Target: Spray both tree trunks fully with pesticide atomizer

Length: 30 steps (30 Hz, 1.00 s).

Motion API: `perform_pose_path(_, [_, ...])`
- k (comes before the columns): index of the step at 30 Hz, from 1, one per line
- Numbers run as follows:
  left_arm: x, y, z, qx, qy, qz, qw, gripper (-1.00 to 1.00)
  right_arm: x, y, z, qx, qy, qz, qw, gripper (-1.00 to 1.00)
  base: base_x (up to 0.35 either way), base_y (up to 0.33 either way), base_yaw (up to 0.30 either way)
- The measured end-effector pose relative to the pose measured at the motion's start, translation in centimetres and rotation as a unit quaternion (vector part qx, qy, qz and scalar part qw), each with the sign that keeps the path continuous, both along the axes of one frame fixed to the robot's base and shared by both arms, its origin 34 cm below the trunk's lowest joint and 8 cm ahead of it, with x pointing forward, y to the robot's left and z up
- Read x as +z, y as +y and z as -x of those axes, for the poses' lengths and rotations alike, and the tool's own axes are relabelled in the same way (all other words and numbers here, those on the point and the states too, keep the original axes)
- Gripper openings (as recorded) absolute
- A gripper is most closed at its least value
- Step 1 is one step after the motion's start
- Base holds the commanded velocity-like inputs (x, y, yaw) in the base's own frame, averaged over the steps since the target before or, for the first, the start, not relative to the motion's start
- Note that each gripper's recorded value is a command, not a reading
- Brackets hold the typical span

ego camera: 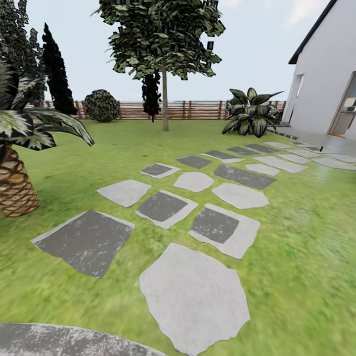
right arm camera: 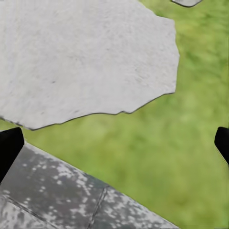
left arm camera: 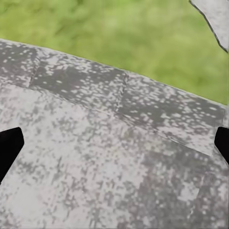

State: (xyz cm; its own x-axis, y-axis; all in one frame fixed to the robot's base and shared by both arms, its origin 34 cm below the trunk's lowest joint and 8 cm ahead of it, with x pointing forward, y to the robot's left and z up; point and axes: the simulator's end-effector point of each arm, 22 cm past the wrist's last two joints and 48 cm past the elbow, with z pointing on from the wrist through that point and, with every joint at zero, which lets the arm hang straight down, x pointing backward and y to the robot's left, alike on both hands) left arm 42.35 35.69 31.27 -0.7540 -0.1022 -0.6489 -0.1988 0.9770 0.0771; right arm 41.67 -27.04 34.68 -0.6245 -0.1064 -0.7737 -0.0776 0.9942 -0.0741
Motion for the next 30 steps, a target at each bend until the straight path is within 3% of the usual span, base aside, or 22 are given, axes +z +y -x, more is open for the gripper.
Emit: perform_pose_path(30, [-0.95,-0.01,0.99,0.0,0.016,0.0,0.9999,1.0,-0.93,0.12,0.87,0.0,0.015,-0.001,0.9999,1.0,0.34,0.0,0.0])
